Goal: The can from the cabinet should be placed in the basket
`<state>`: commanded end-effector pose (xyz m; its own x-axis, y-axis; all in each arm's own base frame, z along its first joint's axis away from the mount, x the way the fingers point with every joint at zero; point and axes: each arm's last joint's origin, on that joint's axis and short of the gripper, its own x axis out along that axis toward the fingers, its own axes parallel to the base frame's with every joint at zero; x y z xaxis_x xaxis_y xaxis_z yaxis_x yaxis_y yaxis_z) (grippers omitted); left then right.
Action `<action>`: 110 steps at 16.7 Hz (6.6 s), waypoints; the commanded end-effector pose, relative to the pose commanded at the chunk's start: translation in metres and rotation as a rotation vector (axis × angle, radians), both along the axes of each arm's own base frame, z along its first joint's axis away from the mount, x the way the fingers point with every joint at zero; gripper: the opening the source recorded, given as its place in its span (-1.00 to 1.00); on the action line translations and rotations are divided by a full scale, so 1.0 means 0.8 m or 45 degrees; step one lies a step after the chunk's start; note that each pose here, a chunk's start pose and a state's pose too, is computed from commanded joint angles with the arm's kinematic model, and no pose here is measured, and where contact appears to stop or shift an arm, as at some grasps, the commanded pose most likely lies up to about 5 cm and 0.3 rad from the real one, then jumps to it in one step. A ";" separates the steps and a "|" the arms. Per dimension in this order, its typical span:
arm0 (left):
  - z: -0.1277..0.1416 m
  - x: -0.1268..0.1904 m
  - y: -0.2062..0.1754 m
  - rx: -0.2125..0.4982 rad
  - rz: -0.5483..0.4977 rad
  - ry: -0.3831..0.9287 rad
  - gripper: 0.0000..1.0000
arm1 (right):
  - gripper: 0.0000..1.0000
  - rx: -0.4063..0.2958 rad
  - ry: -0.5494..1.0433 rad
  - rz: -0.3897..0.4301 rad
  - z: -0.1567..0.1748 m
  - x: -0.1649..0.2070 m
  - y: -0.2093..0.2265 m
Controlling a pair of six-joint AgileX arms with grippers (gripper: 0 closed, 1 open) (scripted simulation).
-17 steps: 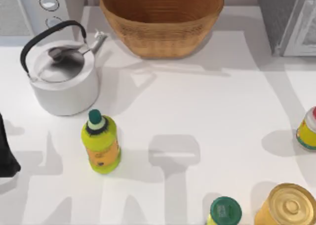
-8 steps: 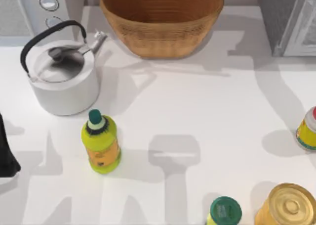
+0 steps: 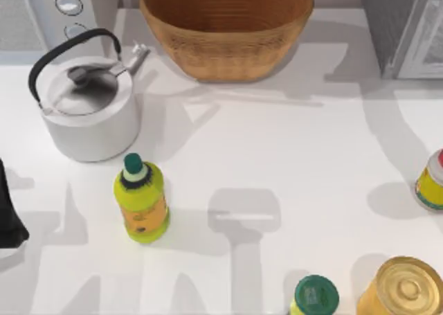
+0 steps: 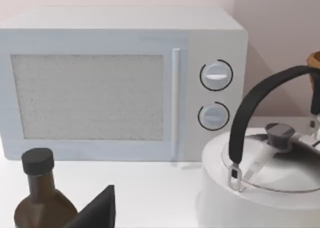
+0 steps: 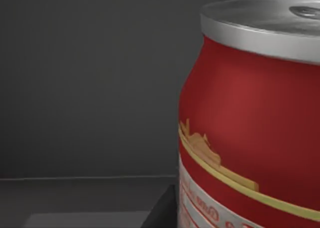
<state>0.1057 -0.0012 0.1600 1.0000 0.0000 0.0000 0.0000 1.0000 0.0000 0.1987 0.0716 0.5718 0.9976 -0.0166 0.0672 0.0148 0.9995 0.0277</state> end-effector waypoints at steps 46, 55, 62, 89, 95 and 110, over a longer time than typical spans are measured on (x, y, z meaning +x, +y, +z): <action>0.000 0.000 0.000 0.000 0.000 0.000 1.00 | -1.00 -0.025 0.036 0.021 -0.298 0.007 -0.030; 0.000 0.000 0.000 0.000 0.000 0.000 1.00 | -1.00 -0.033 0.080 0.020 -0.316 0.250 0.182; 0.000 0.000 0.000 0.000 0.000 0.000 1.00 | -1.00 -0.029 0.086 0.023 -0.417 0.309 0.304; 0.000 0.000 0.000 0.000 0.000 0.000 1.00 | 0.21 -0.028 0.085 0.023 -0.438 0.339 0.313; 0.000 0.000 0.000 0.000 0.000 0.000 1.00 | 1.00 -0.028 0.085 0.023 -0.438 0.339 0.313; 0.000 0.000 0.000 0.000 0.000 0.000 1.00 | 1.00 -0.028 0.085 0.023 -0.438 0.339 0.313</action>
